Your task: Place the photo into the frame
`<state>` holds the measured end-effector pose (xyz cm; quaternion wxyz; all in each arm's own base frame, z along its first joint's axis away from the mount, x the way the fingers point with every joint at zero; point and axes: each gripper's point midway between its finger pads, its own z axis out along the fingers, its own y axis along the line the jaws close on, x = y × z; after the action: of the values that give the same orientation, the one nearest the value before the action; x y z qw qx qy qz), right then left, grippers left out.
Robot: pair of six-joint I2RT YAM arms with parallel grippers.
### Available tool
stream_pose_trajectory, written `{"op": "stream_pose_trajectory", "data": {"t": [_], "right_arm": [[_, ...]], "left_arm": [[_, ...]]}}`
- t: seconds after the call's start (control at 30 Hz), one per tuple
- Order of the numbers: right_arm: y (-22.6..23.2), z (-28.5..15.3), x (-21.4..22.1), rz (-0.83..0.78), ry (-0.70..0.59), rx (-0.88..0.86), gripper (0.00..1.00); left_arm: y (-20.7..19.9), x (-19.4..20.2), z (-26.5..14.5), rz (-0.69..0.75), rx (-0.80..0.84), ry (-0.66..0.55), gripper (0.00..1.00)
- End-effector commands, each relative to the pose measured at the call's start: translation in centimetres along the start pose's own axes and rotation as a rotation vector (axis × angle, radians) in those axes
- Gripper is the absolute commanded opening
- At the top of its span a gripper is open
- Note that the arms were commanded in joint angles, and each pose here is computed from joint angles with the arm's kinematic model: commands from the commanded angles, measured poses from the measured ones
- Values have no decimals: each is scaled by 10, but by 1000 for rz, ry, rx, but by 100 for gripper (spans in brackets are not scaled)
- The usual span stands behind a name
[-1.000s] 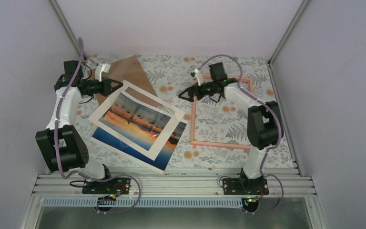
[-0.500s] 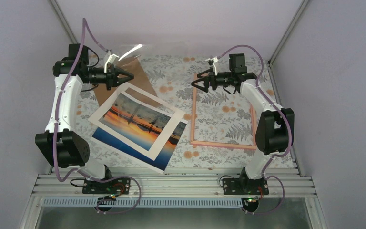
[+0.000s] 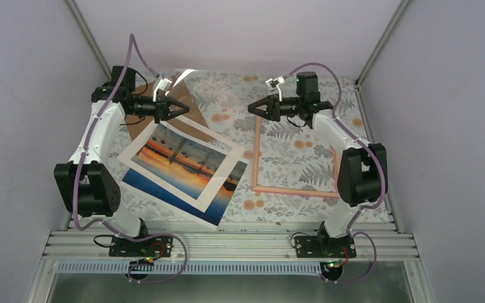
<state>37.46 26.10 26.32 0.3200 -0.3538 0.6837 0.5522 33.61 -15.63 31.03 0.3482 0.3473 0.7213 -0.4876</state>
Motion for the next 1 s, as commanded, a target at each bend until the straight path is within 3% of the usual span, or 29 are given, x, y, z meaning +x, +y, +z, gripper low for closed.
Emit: {"op": "stream_pose_trajectory", "data": {"t": [0.0, 0.33, 0.57, 0.97], "right_arm": [[-7, 8, 12, 125, 15, -37, 5], [-60, -1, 40, 385, -59, 88, 4], [-87, -5, 59, 472, -70, 142, 4], [-109, -9, 77, 540, -80, 192, 4]], "left_arm": [[40, 3, 6, -26, -103, -20, 5], [85, 53, 29, -268, -73, -42, 42], [105, 108, 43, -458, -51, -32, 46], [105, 161, 58, -645, 0, -65, 46]]}}
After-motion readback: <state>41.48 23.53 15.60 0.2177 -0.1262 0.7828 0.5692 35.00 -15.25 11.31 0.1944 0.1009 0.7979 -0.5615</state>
